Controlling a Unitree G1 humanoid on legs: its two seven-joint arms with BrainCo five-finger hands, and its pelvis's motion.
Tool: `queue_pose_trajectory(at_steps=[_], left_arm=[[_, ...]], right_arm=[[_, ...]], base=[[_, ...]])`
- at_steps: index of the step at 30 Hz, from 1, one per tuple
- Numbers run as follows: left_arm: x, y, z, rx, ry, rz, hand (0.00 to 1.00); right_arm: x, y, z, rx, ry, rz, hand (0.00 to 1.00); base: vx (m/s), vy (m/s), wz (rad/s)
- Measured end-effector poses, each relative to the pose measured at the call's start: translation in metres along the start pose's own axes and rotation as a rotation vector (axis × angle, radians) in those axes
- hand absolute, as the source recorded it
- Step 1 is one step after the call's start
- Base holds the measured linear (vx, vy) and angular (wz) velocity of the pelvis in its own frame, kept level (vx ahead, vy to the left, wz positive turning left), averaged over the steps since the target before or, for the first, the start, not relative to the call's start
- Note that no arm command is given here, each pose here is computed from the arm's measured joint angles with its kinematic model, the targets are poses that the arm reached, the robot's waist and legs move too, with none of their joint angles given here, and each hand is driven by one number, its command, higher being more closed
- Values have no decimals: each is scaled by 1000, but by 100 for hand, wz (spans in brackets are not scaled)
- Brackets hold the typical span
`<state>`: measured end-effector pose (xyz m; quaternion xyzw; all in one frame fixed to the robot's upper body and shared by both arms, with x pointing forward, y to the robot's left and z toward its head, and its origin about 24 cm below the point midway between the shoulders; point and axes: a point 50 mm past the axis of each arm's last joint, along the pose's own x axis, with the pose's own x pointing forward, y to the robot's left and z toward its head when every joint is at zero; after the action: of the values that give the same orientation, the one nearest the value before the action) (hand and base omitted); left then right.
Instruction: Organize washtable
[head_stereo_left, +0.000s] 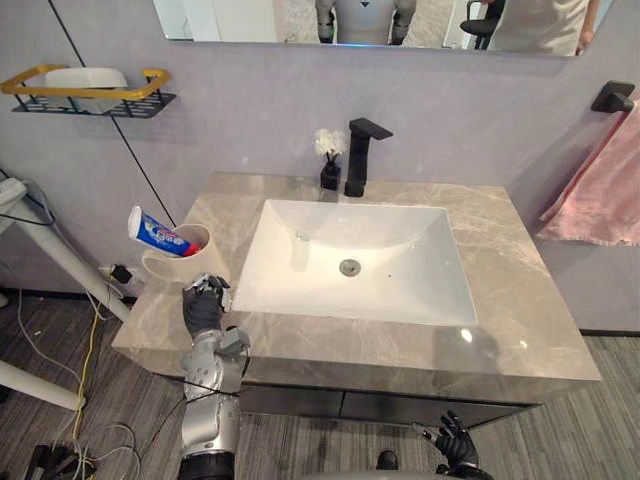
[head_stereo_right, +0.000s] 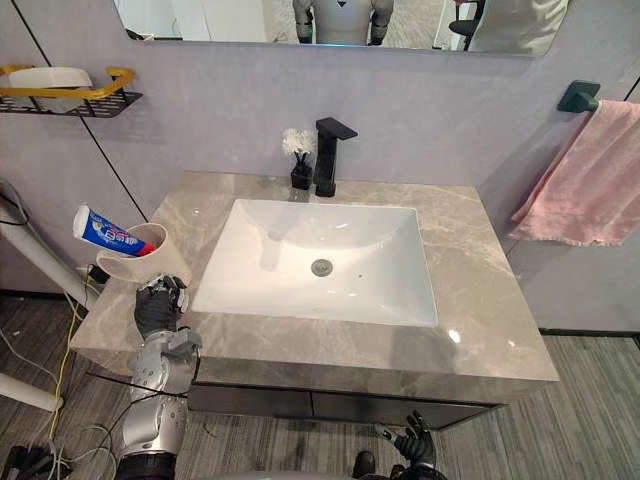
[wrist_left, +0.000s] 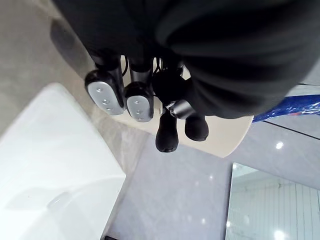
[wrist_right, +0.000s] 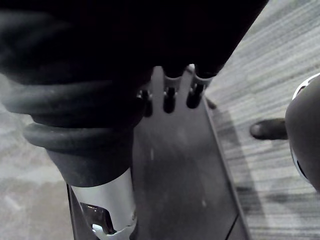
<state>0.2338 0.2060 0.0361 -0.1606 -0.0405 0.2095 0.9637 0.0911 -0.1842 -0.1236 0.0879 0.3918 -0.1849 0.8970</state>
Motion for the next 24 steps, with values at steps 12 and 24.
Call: queue_pose_trajectory(at_steps=[12,24], left_arm=[[8,18,6,110,-28,20,100],[8,28,16,121,-76,67,100]], right_arm=[[3,2,1,-5,7,4,0],[3,2,1,-18,2,20,0]], base=[[-34,3,-4],[0,0,0]])
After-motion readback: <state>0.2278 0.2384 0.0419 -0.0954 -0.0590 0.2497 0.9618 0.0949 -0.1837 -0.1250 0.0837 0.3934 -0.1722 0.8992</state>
